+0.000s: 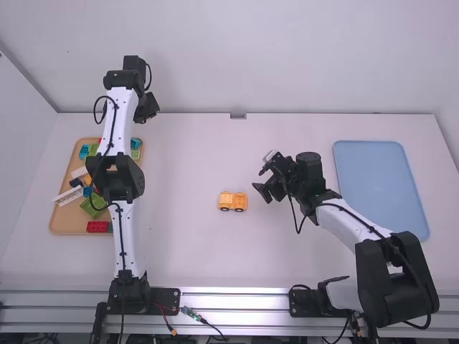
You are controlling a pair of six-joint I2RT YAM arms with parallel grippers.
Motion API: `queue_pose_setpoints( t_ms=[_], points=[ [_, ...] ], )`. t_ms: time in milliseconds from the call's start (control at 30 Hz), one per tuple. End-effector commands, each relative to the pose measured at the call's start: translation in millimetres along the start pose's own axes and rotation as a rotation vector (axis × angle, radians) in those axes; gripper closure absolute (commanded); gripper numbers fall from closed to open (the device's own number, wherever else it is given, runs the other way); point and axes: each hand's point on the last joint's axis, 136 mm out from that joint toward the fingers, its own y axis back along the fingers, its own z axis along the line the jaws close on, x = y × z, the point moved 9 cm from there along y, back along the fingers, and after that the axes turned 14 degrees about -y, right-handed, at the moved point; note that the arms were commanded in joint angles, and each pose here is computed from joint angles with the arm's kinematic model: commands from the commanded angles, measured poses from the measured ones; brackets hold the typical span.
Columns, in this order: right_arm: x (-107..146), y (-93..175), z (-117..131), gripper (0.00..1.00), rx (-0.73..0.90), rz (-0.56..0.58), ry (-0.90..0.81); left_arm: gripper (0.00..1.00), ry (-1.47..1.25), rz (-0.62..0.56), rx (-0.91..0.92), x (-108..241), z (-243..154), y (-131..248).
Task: Assemble lego blocks to make yellow taxi
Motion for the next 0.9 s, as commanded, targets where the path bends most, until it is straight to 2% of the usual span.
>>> queue_pose_setpoints(
  t_ms=[0, 200, 333, 600, 767, 867],
  points=[
    [-12.6, 3.1, 0.1, 0.01, -0.003, -0.033, 0.009, 0.98, -0.022, -0.023, -0.059, 0.3, -4.3, 7.3],
    [-12.7, 3.2, 0.0, 0.01, -0.003, -0.034, 0.009, 0.98, -0.093, 0.005, 0.000, 8.8, -28.8, 8.2],
    [-12.6, 3.2, -0.1, 0.01, -0.002, -0.034, 0.016, 0.98, -0.130, -0.014, -0.034, 11.4, -44.0, -3.1],
    [-12.5, 3.2, -0.3, 0.01, 0.001, -0.033, 0.027, 0.98, -0.168, 0.053, -0.030, 32.2, -59.3, -33.4],
    [-13.4, 3.2, -0.5, 0.01, 0.003, -0.038, 0.030, 0.98, -0.161, 0.036, -0.012, 47.6, -56.6, -22.4],
    [-13.9, 3.2, -0.6, 0.01, 0.003, -0.041, 0.031, 0.98, -0.190, -0.034, 0.056, 66.0, -57.0, -5.5]
  ],
)
